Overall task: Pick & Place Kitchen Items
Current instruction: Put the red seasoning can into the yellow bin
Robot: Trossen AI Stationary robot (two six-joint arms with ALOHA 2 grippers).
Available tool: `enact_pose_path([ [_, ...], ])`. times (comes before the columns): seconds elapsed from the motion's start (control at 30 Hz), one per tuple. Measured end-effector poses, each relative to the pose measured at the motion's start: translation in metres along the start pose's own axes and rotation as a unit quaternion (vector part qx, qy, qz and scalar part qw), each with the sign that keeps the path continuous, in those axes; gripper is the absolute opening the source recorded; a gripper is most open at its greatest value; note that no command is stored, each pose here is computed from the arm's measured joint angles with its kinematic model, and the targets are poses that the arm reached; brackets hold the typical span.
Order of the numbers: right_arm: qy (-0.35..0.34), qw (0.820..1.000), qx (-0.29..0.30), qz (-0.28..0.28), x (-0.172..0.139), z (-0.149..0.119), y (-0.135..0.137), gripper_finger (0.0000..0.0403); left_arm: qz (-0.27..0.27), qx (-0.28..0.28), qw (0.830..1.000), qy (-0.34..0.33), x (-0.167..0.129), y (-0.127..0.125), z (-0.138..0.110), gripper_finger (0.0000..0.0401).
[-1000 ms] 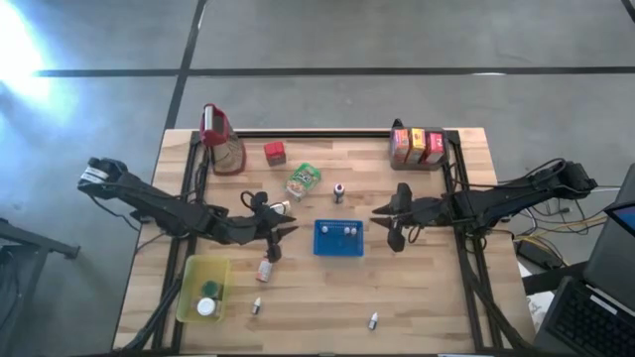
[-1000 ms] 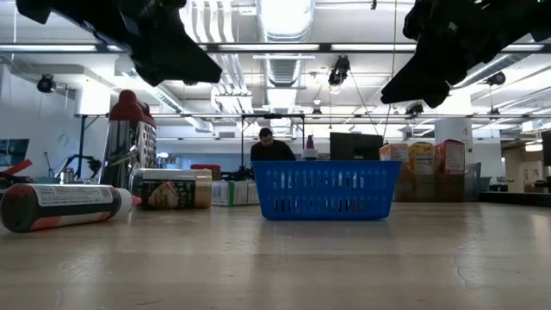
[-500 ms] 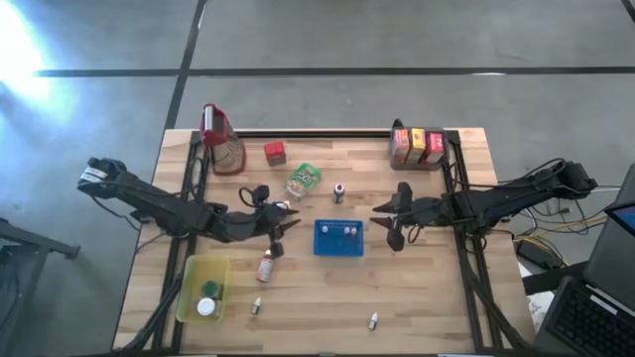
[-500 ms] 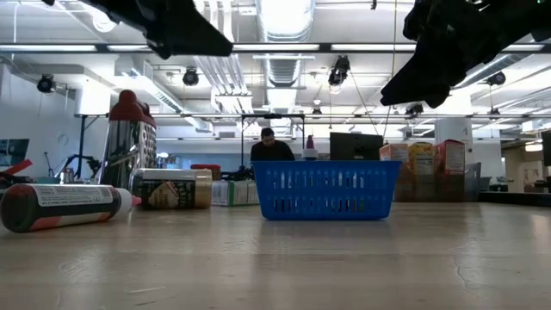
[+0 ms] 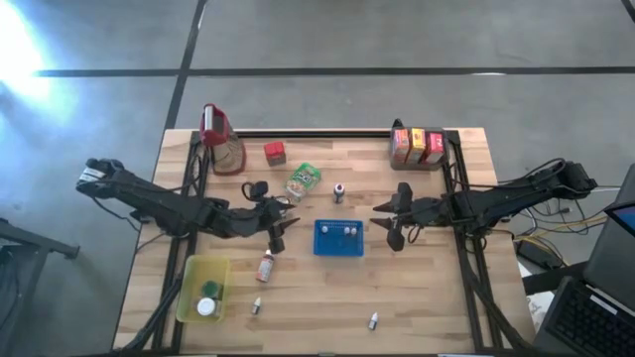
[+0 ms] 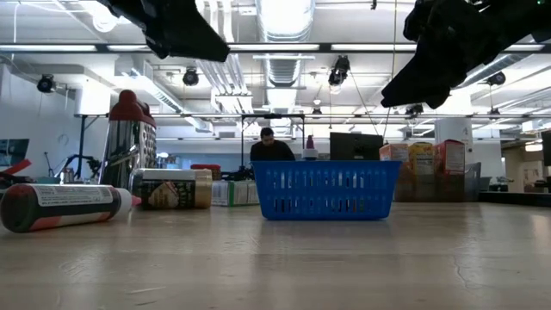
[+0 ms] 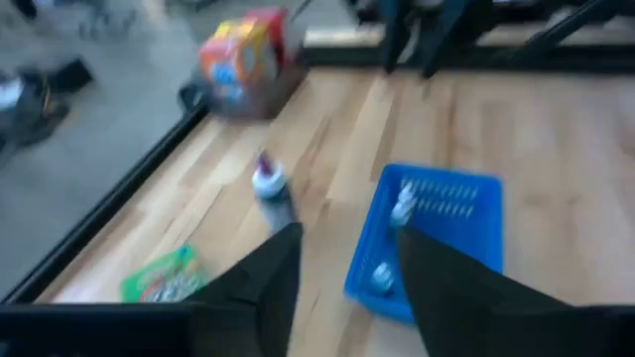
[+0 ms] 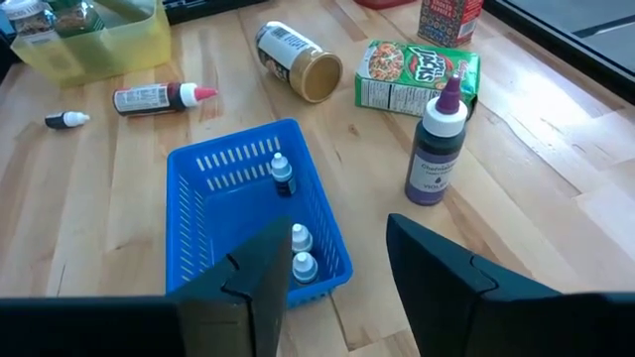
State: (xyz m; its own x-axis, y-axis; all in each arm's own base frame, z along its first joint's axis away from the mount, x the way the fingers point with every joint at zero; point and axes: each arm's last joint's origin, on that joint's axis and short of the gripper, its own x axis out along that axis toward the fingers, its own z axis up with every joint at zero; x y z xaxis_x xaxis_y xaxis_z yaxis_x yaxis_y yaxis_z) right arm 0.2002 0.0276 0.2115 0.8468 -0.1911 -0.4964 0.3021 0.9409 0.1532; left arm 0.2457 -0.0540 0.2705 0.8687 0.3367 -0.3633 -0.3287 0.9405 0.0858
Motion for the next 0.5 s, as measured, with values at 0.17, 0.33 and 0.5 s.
enact_pose_path([
  [0.17, -0.001, 1.0, 0.001, -0.002, 0.0, 0.0, -0.001, 0.0171, 0.022, -0.006, 0.994, 0.103, 0.003, 0.01, -0.005, 0.0234],
  [0.33, -0.008, 1.0, 0.005, 0.001, 0.0, 0.002, 0.0, 0.0172, 0.045, -0.018, 0.983, 0.177, 0.005, 0.026, -0.003, 0.0268],
  [0.5, -0.016, 1.0, 0.009, 0.004, 0.0, 0.003, 0.0, 0.0157, 0.072, -0.007, 0.974, 0.213, 0.005, 0.052, 0.016, 0.0275],
])
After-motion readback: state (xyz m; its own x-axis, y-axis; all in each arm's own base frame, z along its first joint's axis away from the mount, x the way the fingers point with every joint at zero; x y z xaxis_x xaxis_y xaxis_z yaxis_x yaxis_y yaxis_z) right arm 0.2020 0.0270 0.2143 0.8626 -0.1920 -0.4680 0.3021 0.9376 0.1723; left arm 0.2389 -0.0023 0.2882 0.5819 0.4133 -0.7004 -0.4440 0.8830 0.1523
